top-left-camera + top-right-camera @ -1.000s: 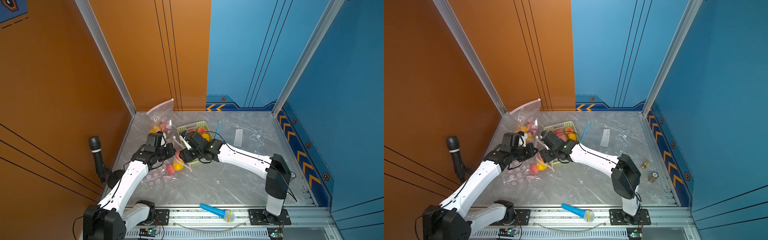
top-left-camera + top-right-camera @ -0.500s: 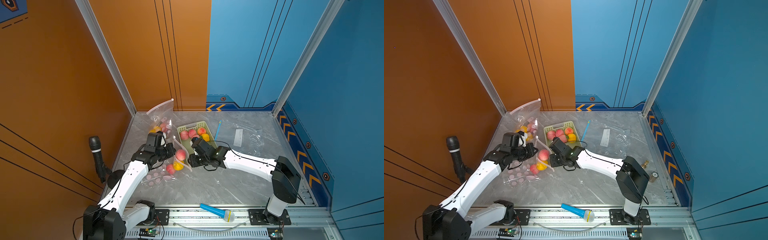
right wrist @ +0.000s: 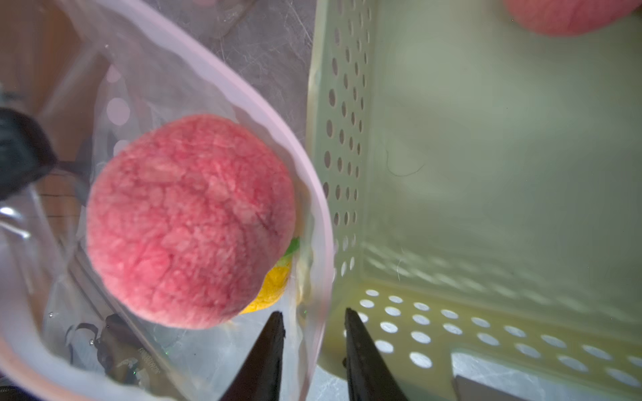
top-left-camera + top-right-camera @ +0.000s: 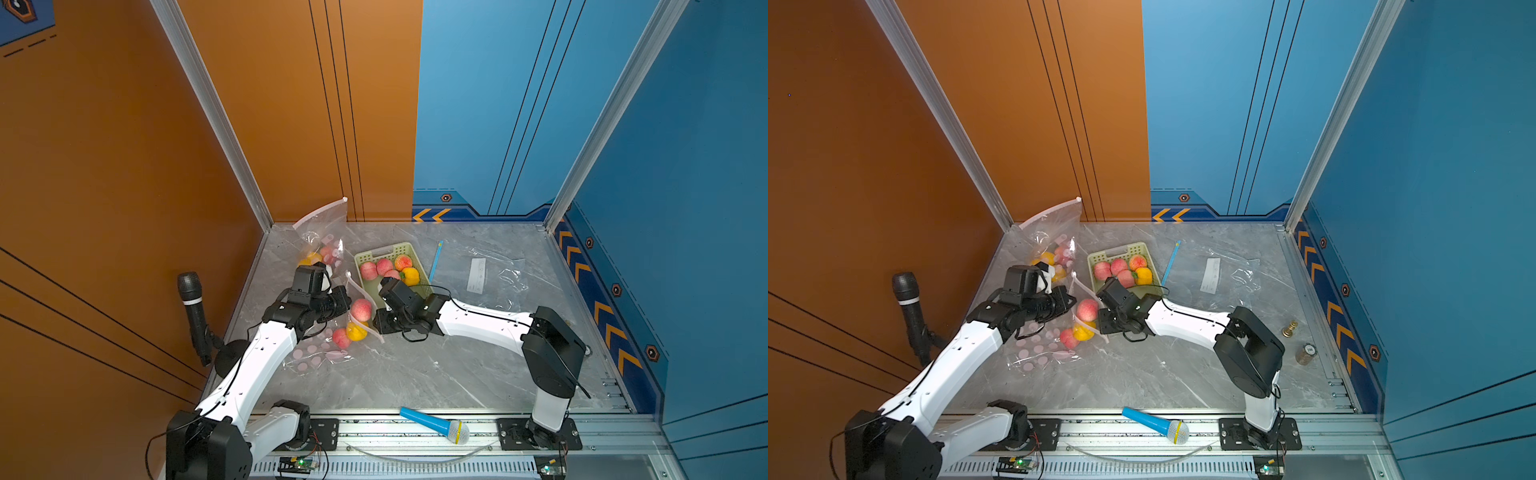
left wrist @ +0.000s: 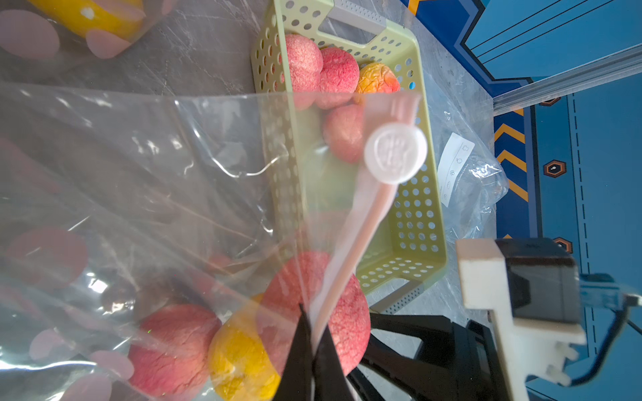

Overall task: Place the peach in a zip-top bag and seal the zipper
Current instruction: Adjust the zipper food storage bag at the center of the board.

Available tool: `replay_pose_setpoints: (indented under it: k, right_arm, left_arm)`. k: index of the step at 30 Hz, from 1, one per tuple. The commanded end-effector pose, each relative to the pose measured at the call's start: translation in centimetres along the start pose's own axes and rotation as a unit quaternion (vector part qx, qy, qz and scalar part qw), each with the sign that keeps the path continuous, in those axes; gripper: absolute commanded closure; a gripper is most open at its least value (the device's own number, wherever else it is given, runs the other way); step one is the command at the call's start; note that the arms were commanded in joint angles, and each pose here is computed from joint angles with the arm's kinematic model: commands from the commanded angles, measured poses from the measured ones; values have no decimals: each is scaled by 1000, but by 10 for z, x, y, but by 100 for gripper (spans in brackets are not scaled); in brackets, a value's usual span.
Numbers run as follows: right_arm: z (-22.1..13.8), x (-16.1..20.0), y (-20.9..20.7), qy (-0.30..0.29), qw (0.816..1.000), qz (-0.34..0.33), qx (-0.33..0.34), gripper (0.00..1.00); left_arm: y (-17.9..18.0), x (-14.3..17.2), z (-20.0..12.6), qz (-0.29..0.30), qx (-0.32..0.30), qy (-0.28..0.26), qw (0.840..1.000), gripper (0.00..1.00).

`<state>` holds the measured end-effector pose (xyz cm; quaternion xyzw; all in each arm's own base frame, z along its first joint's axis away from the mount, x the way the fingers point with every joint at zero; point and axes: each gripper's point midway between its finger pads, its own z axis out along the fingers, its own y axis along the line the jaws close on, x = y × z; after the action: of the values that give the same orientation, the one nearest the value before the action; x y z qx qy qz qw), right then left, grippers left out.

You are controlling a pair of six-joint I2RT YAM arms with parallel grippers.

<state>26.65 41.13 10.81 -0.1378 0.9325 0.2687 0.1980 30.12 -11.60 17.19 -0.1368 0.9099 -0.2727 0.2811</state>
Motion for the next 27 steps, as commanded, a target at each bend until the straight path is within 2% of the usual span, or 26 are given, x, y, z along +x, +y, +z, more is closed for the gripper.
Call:
replay_pose_setpoints:
  k: [1, 6, 14, 20, 22, 27]
  right_arm:
    - [5, -6, 7, 1, 1000, -8, -12, 78]
    - [-8, -18, 20, -13, 999, -28, -24, 100]
    - [-72, -37, 46, -51, 995, -81, -20, 100]
    - [-116, -42, 45, -69, 991, -110, 21, 100]
    - [-120, -46, 40, -75, 991, -108, 32, 100]
    - [-106, -46, 49, -52, 992, -113, 16, 100]
  left_arm:
    - [-5, -4, -3, 1, 8, -11, 1000, 100]
    - [-4, -5, -7, 4, 4, -15, 1000, 100]
    - [18, -17, -24, 15, -45, -27, 999, 100]
    - [47, -35, -54, -5, -80, -56, 995, 100]
    - [41, -38, -62, -7, -65, -63, 996, 100]
    - [-16, -38, -86, 19, 21, -77, 997, 100]
